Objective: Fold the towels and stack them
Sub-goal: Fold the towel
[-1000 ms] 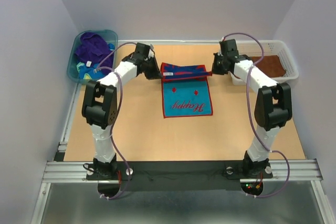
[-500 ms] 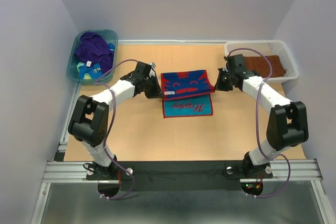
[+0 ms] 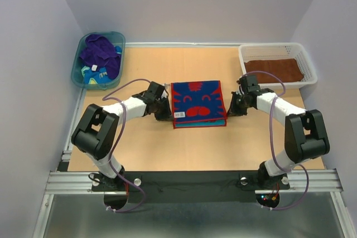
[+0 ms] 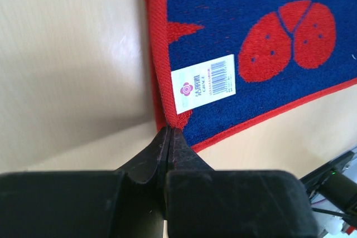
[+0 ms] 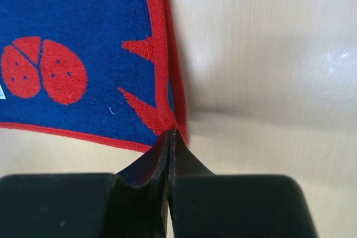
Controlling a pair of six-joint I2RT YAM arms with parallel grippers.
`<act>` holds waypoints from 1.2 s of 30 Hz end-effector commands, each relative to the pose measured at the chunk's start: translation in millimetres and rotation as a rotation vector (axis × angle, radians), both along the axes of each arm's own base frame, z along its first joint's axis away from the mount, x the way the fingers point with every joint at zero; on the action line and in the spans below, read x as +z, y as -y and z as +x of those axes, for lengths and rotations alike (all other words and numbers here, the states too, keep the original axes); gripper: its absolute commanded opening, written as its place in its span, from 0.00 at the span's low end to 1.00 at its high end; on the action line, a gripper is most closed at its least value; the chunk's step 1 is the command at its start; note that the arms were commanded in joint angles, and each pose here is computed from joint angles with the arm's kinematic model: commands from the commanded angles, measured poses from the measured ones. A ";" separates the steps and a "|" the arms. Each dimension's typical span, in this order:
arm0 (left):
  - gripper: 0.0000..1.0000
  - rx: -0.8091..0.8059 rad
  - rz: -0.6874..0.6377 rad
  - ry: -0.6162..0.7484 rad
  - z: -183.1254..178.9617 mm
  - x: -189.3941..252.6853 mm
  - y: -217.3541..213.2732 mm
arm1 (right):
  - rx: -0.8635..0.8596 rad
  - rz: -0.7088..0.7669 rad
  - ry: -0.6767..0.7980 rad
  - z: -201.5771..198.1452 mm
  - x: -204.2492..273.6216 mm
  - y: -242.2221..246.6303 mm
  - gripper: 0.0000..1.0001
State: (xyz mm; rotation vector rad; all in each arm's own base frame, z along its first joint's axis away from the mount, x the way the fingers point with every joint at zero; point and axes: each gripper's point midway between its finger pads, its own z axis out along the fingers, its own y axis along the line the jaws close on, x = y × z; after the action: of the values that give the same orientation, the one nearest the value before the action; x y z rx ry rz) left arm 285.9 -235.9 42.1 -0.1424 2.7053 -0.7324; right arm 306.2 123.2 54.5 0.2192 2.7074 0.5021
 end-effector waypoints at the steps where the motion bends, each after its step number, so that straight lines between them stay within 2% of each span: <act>1: 0.00 0.007 0.016 0.019 -7.8 -5.5 -3.5 | 0.002 0.026 -0.031 -10.3 -13.3 -1.8 0.00; 5: 0.00 -0.005 0.043 -0.020 -16.5 -25.1 -4.2 | -0.010 0.006 -0.066 -16.6 -33.9 1.6 0.00; 10: 0.00 0.001 0.049 -0.016 -16.3 -26.5 -5.4 | -0.028 -0.037 -0.026 -12.1 -30.4 10.1 0.00; 18: 0.00 0.012 0.047 0.073 2.8 18.7 -2.8 | -0.037 -0.007 0.116 8.3 25.5 6.5 0.00; 25: 0.00 0.014 0.028 0.131 5.1 60.5 -2.8 | -0.027 0.036 0.142 -2.0 58.0 1.9 0.01; 28: 0.00 -0.007 0.036 0.098 -9.7 47.1 -4.1 | -0.027 0.049 0.105 -15.1 48.2 1.4 0.00; 32: 0.00 -0.022 0.045 0.044 -26.6 17.5 -5.8 | -0.013 0.083 -0.022 -44.0 14.8 -3.4 0.00; 36: 0.00 -0.033 0.069 -0.011 -36.5 -10.9 -8.3 | -0.012 0.057 -0.084 -55.0 -9.9 0.8 0.00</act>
State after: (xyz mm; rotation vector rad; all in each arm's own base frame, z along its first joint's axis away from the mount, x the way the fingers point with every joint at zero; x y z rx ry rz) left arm 260.3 -230.6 55.3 -0.1018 2.6882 -0.6796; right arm 264.4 124.5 62.2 0.2567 2.7076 0.5839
